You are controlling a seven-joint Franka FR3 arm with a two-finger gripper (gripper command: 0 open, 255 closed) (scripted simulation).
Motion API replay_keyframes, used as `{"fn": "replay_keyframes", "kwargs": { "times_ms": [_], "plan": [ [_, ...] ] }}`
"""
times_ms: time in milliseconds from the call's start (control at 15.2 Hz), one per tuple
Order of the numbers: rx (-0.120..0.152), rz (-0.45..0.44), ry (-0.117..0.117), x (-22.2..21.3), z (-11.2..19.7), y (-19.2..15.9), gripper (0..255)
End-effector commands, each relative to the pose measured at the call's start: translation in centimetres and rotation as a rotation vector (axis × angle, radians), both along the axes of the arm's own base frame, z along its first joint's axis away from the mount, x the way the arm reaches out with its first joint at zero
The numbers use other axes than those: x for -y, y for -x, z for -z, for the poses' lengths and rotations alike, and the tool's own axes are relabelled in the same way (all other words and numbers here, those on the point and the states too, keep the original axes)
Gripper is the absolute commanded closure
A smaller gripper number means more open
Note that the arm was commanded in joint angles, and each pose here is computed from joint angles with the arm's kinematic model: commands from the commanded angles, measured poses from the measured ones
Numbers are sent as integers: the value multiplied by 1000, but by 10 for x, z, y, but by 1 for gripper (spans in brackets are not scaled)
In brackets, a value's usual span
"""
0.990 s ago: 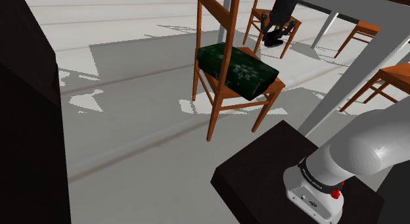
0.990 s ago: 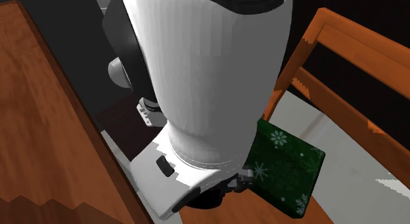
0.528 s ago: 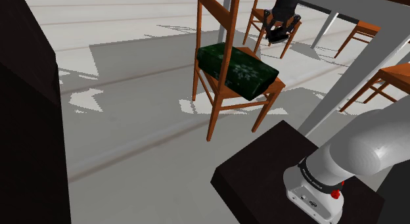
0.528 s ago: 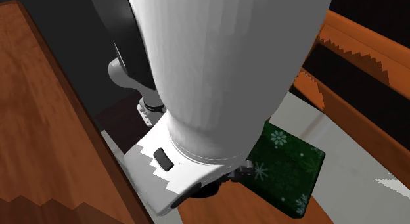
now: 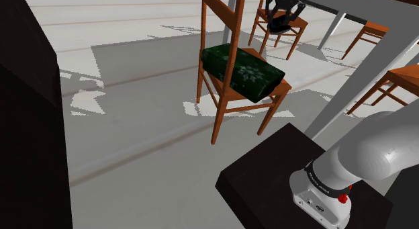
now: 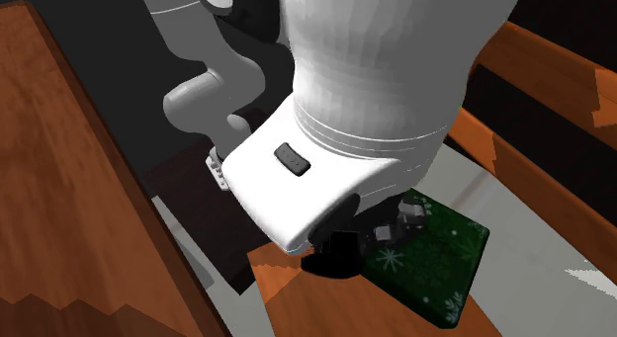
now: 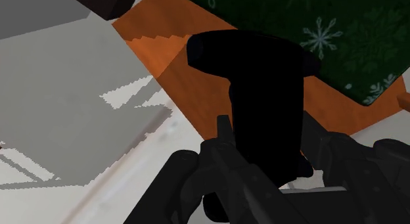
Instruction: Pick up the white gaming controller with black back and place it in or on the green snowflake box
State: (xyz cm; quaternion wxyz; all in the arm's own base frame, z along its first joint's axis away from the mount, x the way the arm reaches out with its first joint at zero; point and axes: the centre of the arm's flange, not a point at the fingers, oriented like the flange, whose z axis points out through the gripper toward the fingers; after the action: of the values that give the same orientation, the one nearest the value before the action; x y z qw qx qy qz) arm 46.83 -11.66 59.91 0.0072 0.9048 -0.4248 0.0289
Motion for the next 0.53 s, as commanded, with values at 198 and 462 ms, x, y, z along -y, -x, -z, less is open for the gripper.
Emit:
{"fn": "replay_keyframes", "kwargs": {
  "times_ms": [198, 462],
  "plan": [
    [1, 2, 0, -67, 1, -6, 255],
    [1, 2, 0, -124, 4, -10, 255]
  ]
}}
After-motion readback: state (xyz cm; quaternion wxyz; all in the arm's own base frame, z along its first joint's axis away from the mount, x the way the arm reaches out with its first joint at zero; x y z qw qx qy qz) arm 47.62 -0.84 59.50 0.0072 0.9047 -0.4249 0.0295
